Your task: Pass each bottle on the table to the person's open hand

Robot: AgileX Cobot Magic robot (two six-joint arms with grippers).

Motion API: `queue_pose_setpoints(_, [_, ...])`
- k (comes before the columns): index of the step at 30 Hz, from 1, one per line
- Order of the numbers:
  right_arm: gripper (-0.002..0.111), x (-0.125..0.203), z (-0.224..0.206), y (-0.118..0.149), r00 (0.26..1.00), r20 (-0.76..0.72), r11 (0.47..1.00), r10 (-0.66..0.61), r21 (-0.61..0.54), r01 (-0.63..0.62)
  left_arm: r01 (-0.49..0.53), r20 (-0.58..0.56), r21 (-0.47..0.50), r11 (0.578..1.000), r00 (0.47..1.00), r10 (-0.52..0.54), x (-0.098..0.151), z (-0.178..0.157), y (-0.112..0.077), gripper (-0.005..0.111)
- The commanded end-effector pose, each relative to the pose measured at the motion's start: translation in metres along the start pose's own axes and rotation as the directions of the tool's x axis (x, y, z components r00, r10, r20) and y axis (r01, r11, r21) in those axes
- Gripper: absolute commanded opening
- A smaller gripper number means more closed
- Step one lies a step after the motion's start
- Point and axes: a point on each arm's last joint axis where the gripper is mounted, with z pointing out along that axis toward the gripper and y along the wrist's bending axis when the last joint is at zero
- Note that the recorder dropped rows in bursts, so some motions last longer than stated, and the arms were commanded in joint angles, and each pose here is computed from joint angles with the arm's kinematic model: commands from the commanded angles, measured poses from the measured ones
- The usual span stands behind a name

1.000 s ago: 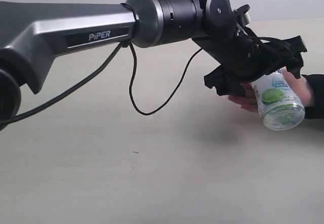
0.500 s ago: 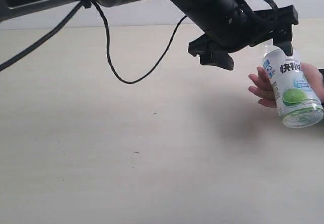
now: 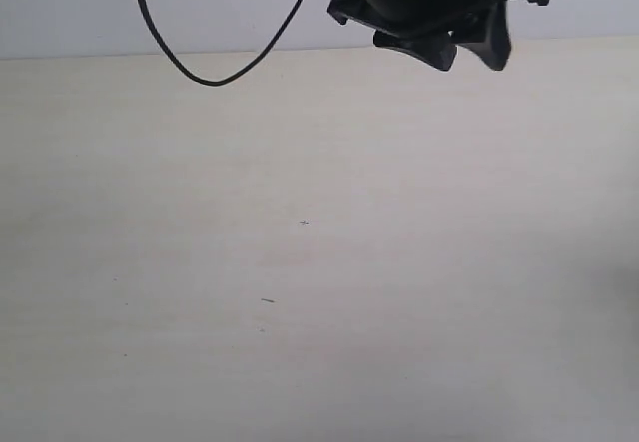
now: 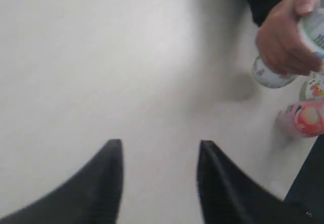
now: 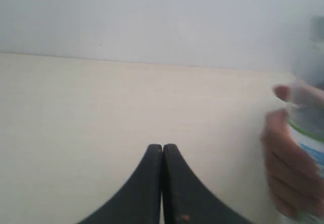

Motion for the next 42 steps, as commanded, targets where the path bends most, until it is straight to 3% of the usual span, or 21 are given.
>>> queue_pose_setpoints(1, [0.0, 0.001, 0.0, 0.0, 1.0, 0.008, 1.0, -0.001, 0.002, 0.001, -0.06, -0.04, -0.04, 0.997, 0.998, 0.058, 0.003, -0.008, 0.002, 0.001])
queue_pose_setpoints(13, [0.0, 0.001, 0.0, 0.0, 1.0, 0.008, 1.0, -0.001, 0.002, 0.001, -0.238, 0.084, -0.045, 0.97, 0.967, 0.241, 0.015, -0.018, 0.003, 0.0])
queue_pose_setpoints(22, [0.0, 0.001, 0.0, 0.0, 1.0, 0.008, 1.0, -0.001, 0.002, 0.001, -0.312, 0.152, -0.161, 0.936, 0.929, 0.336, 0.077, -0.04, 0.023, 0.0])
queue_pose_setpoints(32, [0.0, 0.001, 0.0, 0.0, 1.0, 0.008, 1.0, -0.001, 0.002, 0.001, -0.186, 0.386, -0.351, 0.918, 0.864, 0.323, 0.168, -0.09, 0.062, 0.0])
queue_pose_setpoints(36, [0.0, 0.001, 0.0, 0.0, 1.0, 0.008, 1.0, -0.001, 0.002, 0.001, -0.107, 0.503, -0.412, 0.905, 0.802, 0.324, 0.2, -0.118, 0.075, 0.0])
queue_pose_setpoints(42, [0.0, 0.001, 0.0, 0.0, 1.0, 0.008, 1.0, -0.001, 0.002, 0.001, -0.023, 0.556, -0.437, 0.899, 0.778, 0.291, 0.248, -0.144, 0.088, 0.0])
